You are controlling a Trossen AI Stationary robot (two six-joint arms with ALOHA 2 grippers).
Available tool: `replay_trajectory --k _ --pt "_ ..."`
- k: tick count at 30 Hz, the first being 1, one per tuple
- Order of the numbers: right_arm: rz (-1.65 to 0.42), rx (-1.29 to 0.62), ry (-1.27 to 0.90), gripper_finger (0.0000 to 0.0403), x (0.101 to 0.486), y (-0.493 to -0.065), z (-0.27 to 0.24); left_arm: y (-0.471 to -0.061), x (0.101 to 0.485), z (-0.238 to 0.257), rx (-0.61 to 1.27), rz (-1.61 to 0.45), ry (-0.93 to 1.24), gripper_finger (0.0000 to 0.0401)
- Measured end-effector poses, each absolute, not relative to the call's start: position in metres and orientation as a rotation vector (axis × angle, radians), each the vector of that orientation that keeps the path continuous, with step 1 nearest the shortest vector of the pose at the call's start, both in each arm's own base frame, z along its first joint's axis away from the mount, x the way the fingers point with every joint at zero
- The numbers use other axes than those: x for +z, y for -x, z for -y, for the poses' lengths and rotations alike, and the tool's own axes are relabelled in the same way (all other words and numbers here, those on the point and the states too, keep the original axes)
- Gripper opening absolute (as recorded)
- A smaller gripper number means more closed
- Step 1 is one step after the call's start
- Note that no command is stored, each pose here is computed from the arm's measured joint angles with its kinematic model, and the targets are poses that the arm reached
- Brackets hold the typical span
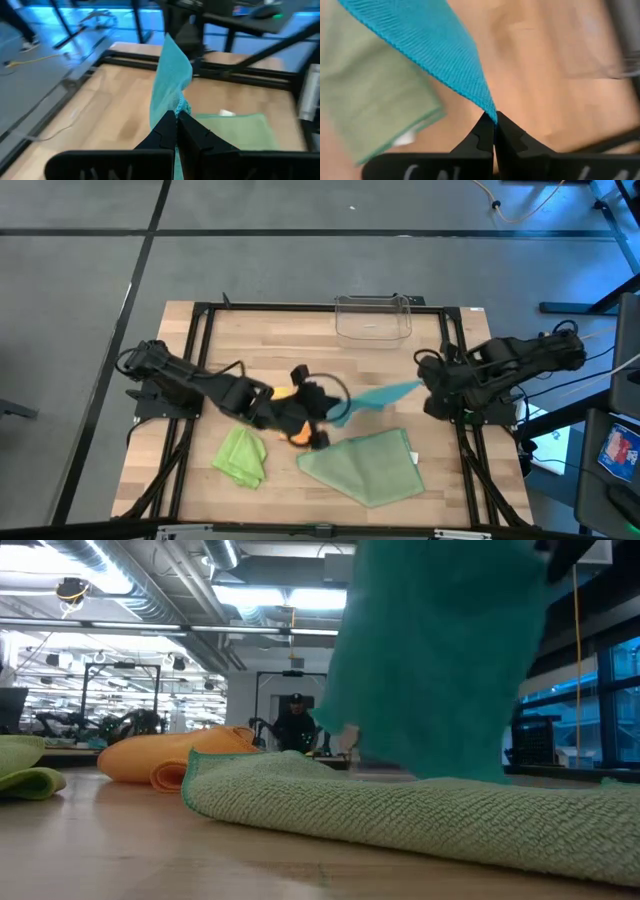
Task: Fold microfiber towels
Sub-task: Fold the blue microfiber cloth
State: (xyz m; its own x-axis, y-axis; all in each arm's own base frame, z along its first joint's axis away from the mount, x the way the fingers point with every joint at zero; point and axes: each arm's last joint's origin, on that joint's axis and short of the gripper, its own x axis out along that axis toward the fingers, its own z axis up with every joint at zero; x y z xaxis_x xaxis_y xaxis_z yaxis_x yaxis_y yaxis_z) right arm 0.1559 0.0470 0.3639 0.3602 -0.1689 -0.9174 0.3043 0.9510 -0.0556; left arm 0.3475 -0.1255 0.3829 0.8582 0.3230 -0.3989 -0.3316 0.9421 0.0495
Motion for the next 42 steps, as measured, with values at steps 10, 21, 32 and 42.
replay_trajectory --k 10,21,32,42 --pt "-1.145 -0.173 -0.155 0.0001 0.377 -0.145 -0.071 -0.34 0.384 0.141 0.306 -0.416 0.01 0.0" --pt "-1.045 -0.581 0.118 0.0001 0.328 -0.161 -0.05 -0.345 0.332 0.075 0.584 -0.684 0.052 0.0" --pt "-0.946 -0.802 0.247 0.0001 0.266 -0.182 -0.024 -0.348 0.324 0.037 0.676 -0.747 0.022 0.0" --pt "-0.913 -0.791 0.329 0.0 0.273 -0.196 -0.011 -0.348 0.324 0.028 0.7 -0.751 0.029 0.0"
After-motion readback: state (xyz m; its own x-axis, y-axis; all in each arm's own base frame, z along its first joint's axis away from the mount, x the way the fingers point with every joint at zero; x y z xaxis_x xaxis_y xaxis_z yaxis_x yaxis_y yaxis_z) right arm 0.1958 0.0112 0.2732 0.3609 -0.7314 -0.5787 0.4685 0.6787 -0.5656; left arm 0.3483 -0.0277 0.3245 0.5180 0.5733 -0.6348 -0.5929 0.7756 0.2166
